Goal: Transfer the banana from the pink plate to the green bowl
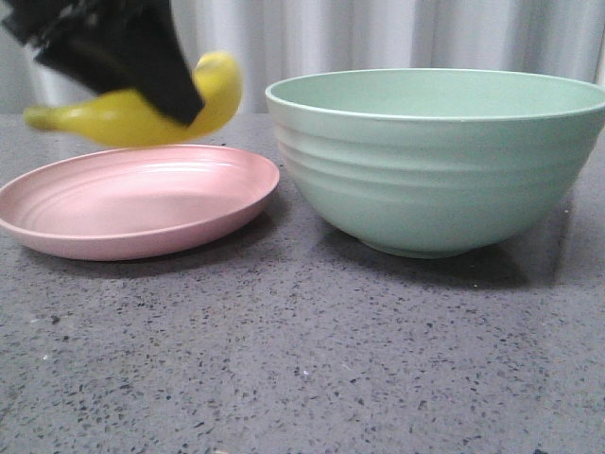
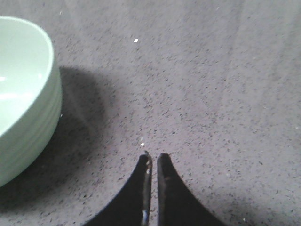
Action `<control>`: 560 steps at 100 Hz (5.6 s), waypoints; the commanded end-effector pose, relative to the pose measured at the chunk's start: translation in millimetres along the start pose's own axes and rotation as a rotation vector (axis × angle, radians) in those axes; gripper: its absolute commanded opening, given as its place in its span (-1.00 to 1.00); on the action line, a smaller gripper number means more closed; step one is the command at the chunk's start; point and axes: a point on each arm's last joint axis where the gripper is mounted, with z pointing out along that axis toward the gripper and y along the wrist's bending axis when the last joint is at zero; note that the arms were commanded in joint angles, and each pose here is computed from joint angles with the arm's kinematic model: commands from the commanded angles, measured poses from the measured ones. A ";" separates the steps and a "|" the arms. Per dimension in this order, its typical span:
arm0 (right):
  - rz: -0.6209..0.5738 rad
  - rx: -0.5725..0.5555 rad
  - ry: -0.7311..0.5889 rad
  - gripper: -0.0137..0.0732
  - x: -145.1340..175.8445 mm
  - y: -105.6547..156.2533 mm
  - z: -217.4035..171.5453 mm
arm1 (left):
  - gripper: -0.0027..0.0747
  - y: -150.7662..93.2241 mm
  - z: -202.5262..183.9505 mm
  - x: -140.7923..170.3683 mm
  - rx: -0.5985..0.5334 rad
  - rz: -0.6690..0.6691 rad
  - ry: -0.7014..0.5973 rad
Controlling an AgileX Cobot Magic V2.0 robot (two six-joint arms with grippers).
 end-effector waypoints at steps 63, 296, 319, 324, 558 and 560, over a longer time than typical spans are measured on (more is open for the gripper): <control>0.190 -0.472 0.062 0.42 -134.1 81.6 15.8 | -0.40 -95.3 -38.2 -25.3 0.232 0.175 -0.265; 0.169 -0.398 0.071 0.09 -152.5 79.1 101.5 | 0.07 -117.4 -52.3 -47.2 0.272 0.239 -0.338; 0.169 -0.398 0.071 0.09 -152.5 79.1 101.5 | 0.07 -117.4 -52.3 -47.2 0.272 0.239 -0.338; 0.169 -0.398 0.071 0.09 -152.5 79.1 101.5 | 0.07 -117.4 -52.3 -47.2 0.272 0.239 -0.338; -0.043 -0.307 -0.364 -0.83 30.4 19.9 -49.7 | -0.98 -51.6 -75.2 200.4 -0.012 0.176 -0.855; -0.043 -0.307 -0.364 -0.83 30.4 19.9 -49.7 | -0.98 -51.6 -75.2 200.4 -0.012 0.176 -0.855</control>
